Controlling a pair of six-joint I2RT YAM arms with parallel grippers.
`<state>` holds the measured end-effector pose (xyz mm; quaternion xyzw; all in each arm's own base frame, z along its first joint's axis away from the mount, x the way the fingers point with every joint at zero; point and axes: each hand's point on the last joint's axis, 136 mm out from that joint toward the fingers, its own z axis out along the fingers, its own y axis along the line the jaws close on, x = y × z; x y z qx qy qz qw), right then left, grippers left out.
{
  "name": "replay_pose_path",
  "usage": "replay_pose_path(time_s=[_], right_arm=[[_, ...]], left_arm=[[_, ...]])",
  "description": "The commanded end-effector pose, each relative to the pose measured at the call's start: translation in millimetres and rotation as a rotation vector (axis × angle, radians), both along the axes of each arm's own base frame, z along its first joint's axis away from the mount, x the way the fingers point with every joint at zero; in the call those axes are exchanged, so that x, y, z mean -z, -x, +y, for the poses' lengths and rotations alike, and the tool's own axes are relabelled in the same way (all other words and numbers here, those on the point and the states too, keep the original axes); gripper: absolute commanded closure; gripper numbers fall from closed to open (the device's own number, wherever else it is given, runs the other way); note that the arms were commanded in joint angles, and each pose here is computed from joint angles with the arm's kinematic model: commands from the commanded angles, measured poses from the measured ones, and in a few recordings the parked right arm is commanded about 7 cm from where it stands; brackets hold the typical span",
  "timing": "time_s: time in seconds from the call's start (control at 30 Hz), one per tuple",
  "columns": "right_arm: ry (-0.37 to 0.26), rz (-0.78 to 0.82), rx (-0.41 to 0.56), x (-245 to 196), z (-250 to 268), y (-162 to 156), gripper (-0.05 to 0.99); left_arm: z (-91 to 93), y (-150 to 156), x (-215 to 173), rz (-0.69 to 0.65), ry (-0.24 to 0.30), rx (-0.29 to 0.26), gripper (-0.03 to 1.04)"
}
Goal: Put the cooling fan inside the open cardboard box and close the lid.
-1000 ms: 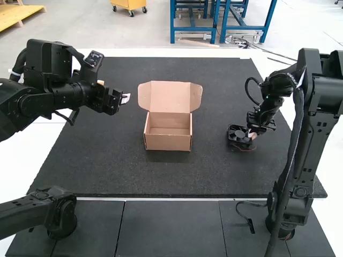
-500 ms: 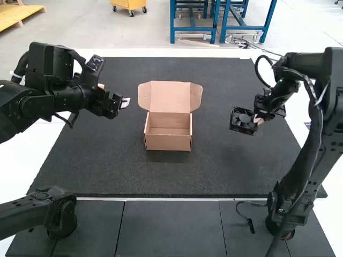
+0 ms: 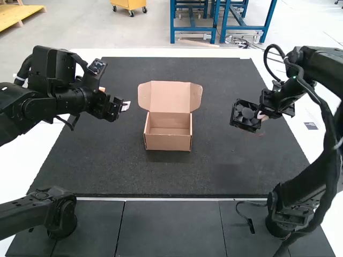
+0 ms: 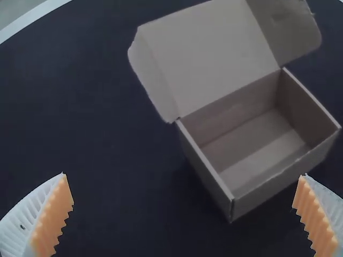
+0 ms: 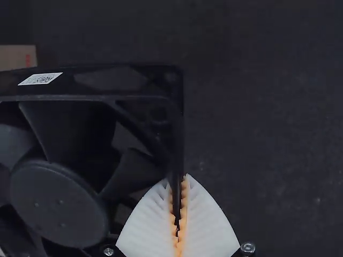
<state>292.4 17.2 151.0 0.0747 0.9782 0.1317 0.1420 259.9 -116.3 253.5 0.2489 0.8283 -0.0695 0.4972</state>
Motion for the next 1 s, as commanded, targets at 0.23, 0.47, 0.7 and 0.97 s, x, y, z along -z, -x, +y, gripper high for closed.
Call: replay_pose_path(time_s=[0.23, 0.47, 0.7, 0.97], right_arm=[[-0.106, -0.051, -0.005, -37.9, 25.4, 33.4, 0.96], [-0.144, -0.034, -0.112, -53.6, 60.8, 48.7, 0.96], [-0.19, -0.03, -0.178, -62.8, 100.0, 50.5, 0.96], [-0.225, -0.005, -0.273, -60.5, 150.6, 54.2, 0.96]], left_arm=[[2.9, -1.9, 3.1, -0.015, -0.017, -0.004, 0.04], [3.4, -1.0, 7.2, -0.003, -0.02, -0.005, 0.04], [3.8, -0.8, 6.8, -0.005, -0.018, -0.007, 0.04], [7.1, 7.0, 3.8, -0.014, -0.012, -0.009, 0.04]])
